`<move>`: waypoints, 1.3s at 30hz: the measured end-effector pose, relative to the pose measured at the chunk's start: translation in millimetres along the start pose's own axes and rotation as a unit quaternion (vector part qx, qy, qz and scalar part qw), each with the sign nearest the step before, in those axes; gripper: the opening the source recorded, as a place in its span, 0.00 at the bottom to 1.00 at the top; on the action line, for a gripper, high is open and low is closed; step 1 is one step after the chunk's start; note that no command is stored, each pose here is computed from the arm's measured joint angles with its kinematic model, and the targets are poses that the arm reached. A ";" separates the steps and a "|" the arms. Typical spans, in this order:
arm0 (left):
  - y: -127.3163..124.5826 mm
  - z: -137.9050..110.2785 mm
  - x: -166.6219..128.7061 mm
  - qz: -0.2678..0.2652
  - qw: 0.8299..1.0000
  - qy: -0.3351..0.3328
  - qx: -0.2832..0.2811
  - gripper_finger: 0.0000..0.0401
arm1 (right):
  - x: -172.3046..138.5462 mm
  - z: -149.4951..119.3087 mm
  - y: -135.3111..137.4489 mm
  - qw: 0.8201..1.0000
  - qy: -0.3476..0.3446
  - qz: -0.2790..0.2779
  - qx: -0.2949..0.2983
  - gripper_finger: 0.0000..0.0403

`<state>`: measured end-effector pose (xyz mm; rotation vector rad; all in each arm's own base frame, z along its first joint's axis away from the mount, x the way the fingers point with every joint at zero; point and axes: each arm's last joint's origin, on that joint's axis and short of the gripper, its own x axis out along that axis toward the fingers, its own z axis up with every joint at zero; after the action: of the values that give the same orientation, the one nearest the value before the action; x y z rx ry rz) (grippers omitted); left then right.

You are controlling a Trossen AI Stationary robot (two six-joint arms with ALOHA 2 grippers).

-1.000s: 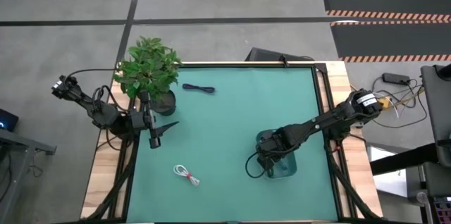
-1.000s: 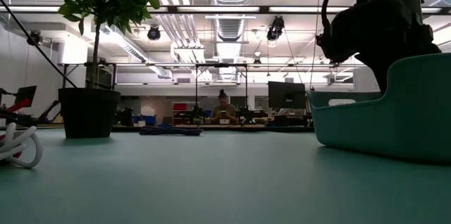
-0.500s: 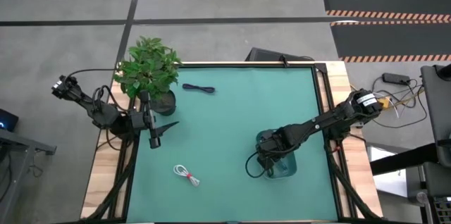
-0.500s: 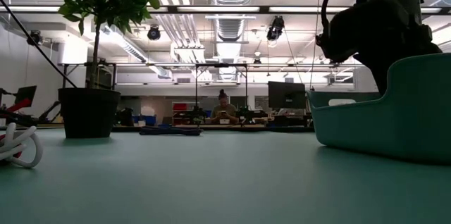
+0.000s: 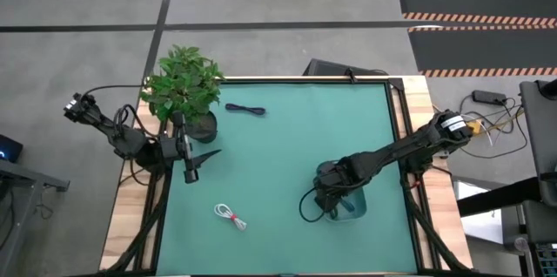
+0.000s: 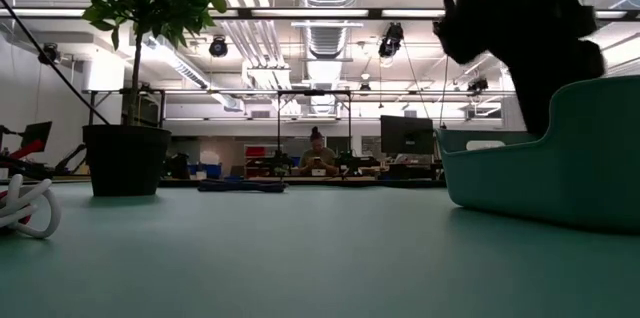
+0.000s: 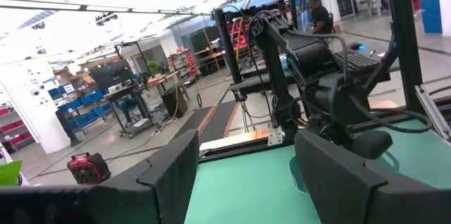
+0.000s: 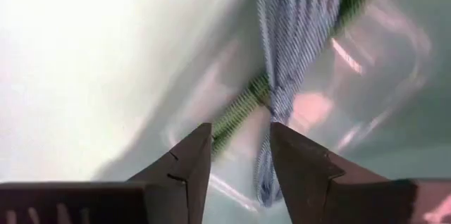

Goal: Pick and place USB-C Cables
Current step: Put the violet charger cable into the blue bin

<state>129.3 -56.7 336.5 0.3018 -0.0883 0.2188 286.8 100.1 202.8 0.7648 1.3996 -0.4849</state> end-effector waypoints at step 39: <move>65.2 165.5 34.0 0.253 0.965 0.014 0.061 0.55 | -57.6 -27.4 31.8 0.908 -0.280 -0.076 -0.302 0.24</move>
<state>138.7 -39.5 516.5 0.3963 -0.1229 0.7384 282.8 133.8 265.4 -0.0049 0.9754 -0.3212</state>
